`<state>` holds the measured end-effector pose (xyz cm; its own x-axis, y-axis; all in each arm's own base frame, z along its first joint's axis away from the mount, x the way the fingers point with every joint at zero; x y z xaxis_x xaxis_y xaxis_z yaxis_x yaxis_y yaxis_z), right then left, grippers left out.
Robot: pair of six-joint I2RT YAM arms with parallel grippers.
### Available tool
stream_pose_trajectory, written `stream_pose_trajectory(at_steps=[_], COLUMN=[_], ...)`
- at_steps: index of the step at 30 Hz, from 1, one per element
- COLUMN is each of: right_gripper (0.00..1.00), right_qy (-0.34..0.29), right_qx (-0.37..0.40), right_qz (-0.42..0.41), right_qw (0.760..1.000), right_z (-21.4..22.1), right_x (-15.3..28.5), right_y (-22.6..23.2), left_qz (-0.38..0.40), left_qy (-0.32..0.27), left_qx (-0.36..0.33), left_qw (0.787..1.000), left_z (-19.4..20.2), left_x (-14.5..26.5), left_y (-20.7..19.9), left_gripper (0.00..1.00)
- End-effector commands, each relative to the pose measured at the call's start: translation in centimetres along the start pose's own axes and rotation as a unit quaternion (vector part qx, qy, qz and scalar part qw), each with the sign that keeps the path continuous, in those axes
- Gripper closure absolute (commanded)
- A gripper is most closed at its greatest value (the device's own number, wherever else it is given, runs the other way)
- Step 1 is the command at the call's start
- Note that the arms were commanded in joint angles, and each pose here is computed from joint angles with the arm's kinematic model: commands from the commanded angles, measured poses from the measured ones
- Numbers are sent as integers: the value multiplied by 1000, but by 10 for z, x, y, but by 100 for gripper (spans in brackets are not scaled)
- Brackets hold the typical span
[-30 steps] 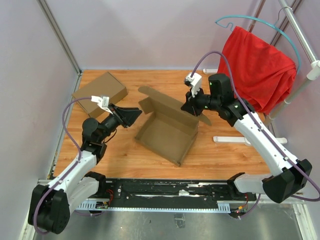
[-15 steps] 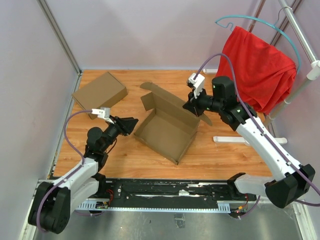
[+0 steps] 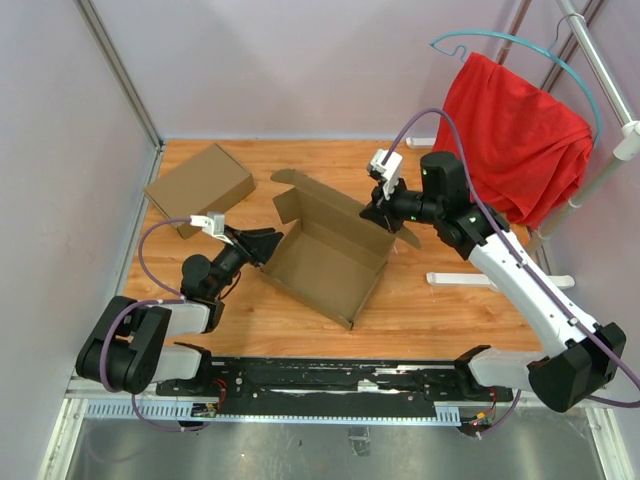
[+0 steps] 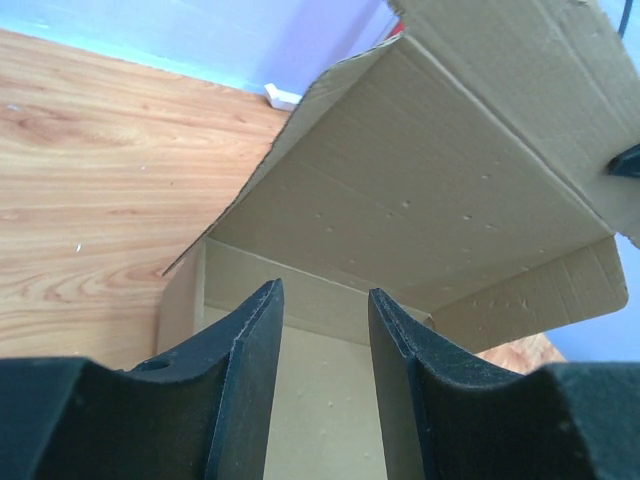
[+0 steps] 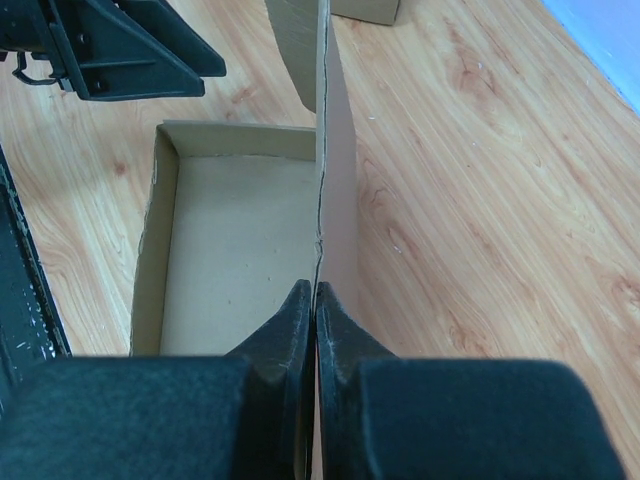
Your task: Fold the paper box
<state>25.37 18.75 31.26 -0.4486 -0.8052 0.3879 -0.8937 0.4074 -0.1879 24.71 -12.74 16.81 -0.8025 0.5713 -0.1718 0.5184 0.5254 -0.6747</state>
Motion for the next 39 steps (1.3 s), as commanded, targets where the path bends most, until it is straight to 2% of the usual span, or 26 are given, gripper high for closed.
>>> stream_pose_trajectory(at_steps=[1,22,35,39], right_gripper=[99,99,99,99], right_qy=[-2,-10,-17,-17], right_qx=[17,25,25,24], right_qz=[-16,-22,-37,-38], right_qw=[1000,999,999,999], right_z=[-4,-18,-23,-23], right_x=[-3,4,4,3], right_y=[-2,-2,0,0], left_qz=[52,-20,17,30], left_qy=[-32,-48,-34,-27], left_qx=[-22,-66,-55,-44], left_qw=[998,996,998,998], left_z=[-16,-28,-29,-30], left_x=[-8,-27,-46,-47], left_y=[-16,3,0,-5], left_gripper=[55,55,55,62])
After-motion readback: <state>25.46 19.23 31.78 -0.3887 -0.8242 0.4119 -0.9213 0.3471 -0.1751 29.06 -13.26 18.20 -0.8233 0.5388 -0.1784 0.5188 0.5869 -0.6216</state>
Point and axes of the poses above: each gripper's point midway between its finger pads, its own x axis back along the fingers, its own y axis along the line the jaws close on, z = x × y, the point moved 7 cm from there along x, back along the fingers, and after that the axes turned 9 degrees about x, right-handed, at the moved point
